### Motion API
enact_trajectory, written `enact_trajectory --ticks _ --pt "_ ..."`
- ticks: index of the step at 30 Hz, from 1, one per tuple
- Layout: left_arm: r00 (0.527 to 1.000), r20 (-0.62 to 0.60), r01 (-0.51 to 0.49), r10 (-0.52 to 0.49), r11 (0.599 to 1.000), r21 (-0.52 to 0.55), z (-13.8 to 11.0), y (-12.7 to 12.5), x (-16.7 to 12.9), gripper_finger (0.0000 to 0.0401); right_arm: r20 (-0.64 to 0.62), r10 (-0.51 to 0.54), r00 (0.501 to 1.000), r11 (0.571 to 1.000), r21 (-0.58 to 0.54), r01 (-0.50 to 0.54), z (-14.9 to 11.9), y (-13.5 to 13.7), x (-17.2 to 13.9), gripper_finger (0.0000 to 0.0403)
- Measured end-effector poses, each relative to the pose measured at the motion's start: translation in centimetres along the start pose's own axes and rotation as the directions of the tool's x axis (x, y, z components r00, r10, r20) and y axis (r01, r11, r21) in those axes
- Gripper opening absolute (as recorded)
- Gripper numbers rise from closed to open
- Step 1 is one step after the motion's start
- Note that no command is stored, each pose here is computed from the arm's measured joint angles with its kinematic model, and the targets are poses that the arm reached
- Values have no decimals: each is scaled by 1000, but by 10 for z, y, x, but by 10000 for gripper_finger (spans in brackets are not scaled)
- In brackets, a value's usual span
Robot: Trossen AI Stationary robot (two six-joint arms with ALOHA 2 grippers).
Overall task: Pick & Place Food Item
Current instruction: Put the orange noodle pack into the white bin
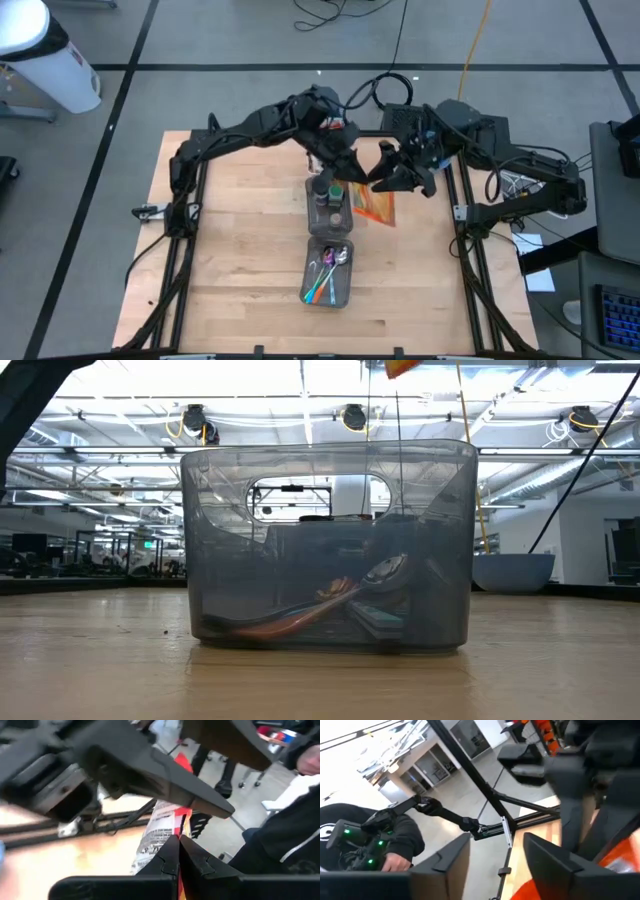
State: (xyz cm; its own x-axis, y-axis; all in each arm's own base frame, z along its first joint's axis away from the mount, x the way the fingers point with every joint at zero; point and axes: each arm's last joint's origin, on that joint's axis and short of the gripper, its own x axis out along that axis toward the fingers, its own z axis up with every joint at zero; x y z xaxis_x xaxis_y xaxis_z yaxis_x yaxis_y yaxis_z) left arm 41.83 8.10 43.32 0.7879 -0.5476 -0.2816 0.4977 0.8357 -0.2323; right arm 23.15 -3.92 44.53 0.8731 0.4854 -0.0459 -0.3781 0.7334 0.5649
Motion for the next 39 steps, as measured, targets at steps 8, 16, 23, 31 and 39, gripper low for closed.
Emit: enact_trajectory --ticks 8,16,23,31,39 --pt "984 -85 -164 159 985 -59 -3 3 -41 3 60 -76 995 996 48 73 8 -9 -17 231" --pt "915 -169 -381 366 922 -66 -4 -2 -85 3 151 -486 861 874 106 474 0 -10 -49 223" --pt "838 -175 -524 516 852 4 -1 1 -108 3 181 -654 734 751 46 658 -11 0 -68 218" --pt "788 -285 -589 545 803 -91 -36 49 -115 2 164 -637 753 770 89 632 -38 -18 -60 217" --pt "742 -328 -657 584 730 -187 -79 89 -115 2 237 -581 779 813 220 539 -86 -54 -48 217"
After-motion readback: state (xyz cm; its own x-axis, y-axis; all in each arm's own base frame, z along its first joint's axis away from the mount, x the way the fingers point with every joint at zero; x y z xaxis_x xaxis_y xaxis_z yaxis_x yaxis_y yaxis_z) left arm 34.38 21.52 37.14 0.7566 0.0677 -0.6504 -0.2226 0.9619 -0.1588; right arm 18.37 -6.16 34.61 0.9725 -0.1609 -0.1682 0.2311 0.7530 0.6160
